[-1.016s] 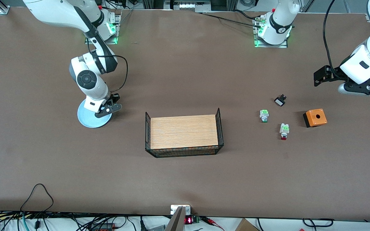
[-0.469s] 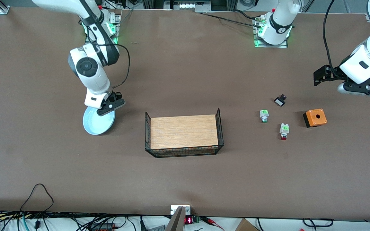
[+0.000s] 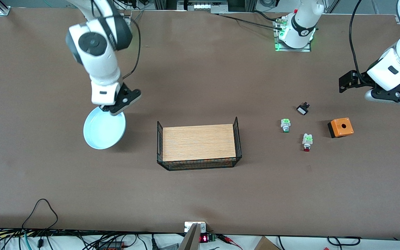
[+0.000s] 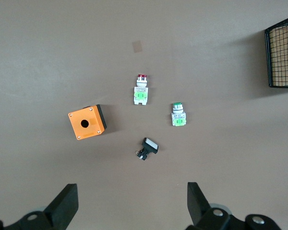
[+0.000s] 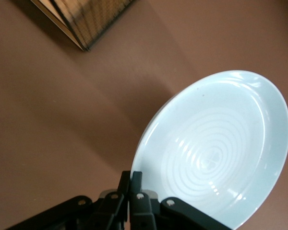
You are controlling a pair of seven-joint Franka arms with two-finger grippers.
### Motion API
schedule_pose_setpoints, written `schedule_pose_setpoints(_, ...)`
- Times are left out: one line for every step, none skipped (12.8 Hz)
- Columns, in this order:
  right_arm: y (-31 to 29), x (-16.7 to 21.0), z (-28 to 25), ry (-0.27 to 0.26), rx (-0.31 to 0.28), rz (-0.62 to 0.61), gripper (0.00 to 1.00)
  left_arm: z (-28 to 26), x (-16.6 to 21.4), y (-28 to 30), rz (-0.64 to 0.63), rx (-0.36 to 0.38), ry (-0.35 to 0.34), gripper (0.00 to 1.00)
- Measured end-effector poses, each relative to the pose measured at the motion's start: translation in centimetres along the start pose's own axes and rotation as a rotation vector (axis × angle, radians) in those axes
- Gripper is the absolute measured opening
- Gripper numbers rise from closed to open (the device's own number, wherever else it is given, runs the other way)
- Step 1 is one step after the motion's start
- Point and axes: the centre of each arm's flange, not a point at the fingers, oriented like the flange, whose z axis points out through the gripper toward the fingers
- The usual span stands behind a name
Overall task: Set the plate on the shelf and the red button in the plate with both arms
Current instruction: 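Lift the plate and carry it over the wooden box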
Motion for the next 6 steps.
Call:
schedule_pose_setpoints(-1.2, 1.5, -3.1, 0.008, -0.009, -0.027, 0.03, 0.0, 0.0, 0.0, 0.0, 0.0, 0.0, 1.0)
schedule_pose_setpoints(-2.3, 2.6, -5.7, 0.022, -0.015, -0.052, 0.03, 0.0, 0.0, 0.0, 0.0, 0.0, 0.0, 1.0)
schedule_pose_setpoints(-3.6, 3.7, -7.7, 0.039, -0.02, -0.08, 0.03, 0.0, 0.0, 0.0, 0.0, 0.0, 0.0, 1.0)
schedule_pose_setpoints(-4.9, 4.7, -9.1, 0.06, -0.024, -0.114, 0.03, 0.0, 0.0, 0.0, 0.0, 0.0, 0.0, 1.0)
schedule_pose_setpoints(-6.2, 5.6, -10.1, 0.08, -0.026, -0.151, 0.03, 0.0, 0.0, 0.0, 0.0, 0.0, 0.0, 1.0)
schedule_pose_setpoints(-7.6, 6.7, -10.6, 0.094, -0.026, -0.193, 0.03, 0.0, 0.0, 0.0, 0.0, 0.0, 0.0, 1.0)
